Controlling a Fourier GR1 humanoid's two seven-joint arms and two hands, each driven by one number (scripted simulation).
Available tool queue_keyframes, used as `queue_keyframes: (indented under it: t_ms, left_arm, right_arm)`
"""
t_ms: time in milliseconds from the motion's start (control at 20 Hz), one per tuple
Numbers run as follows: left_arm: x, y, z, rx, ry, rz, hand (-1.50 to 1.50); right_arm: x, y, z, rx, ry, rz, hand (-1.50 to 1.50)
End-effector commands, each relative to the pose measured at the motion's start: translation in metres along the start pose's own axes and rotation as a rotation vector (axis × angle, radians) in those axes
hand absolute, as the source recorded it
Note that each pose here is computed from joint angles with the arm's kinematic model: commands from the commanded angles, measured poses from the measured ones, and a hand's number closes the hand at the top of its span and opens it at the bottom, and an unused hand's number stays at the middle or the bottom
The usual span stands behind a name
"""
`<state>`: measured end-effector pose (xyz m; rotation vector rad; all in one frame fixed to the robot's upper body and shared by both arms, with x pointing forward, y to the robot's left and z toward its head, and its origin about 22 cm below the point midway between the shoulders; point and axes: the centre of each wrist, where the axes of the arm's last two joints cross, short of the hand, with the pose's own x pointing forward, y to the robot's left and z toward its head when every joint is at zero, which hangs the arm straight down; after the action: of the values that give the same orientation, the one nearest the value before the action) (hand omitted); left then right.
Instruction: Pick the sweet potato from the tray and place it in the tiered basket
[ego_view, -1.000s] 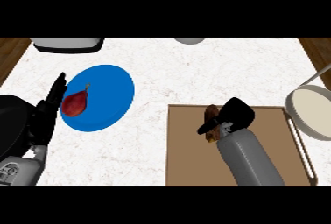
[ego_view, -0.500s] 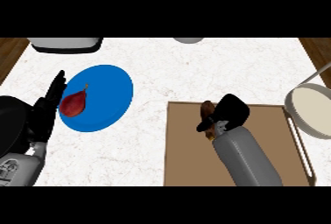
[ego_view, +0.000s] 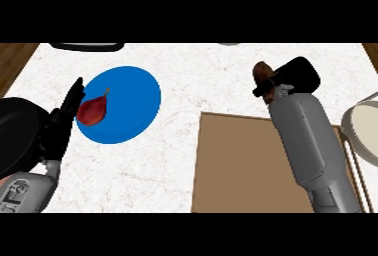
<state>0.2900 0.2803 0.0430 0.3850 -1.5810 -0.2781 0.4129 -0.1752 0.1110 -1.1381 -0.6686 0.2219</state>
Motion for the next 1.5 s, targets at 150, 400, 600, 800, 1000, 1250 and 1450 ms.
queue_keyframes:
  t_ms: [150,400,600,800,1000,1250,1450]
  left_arm:
    - [0.001,-0.001,-0.003,-0.001,-0.023,-0.002,0.00]
    - [0.012,-0.007,-0.005,-0.029,-0.026,0.000,0.00]
    - [0.005,-0.005,-0.008,-0.005,0.013,0.004,0.00]
    - [-0.008,-0.004,0.001,0.005,0.030,0.000,0.00]
    - [0.002,-0.004,0.000,-0.009,0.028,-0.005,0.00]
    - [-0.003,0.002,-0.001,0.019,0.028,-0.002,0.00]
    - [-0.010,0.006,0.005,0.032,0.047,-0.004,0.00]
  right_arm:
    - [0.031,-0.080,-0.026,-0.415,0.093,-0.300,1.50]
    - [0.058,-0.101,-0.014,-0.625,0.077,-0.316,1.50]
    - [0.073,-0.134,-0.019,-0.732,0.117,-0.240,1.50]
    - [0.078,-0.152,-0.028,-0.745,0.191,-0.109,1.50]
    - [0.082,-0.166,-0.030,-0.680,0.162,-0.192,1.50]
    - [0.064,-0.167,-0.062,-0.675,0.164,-0.092,1.50]
    - [0.043,-0.176,-0.085,-0.699,0.203,0.023,1.50]
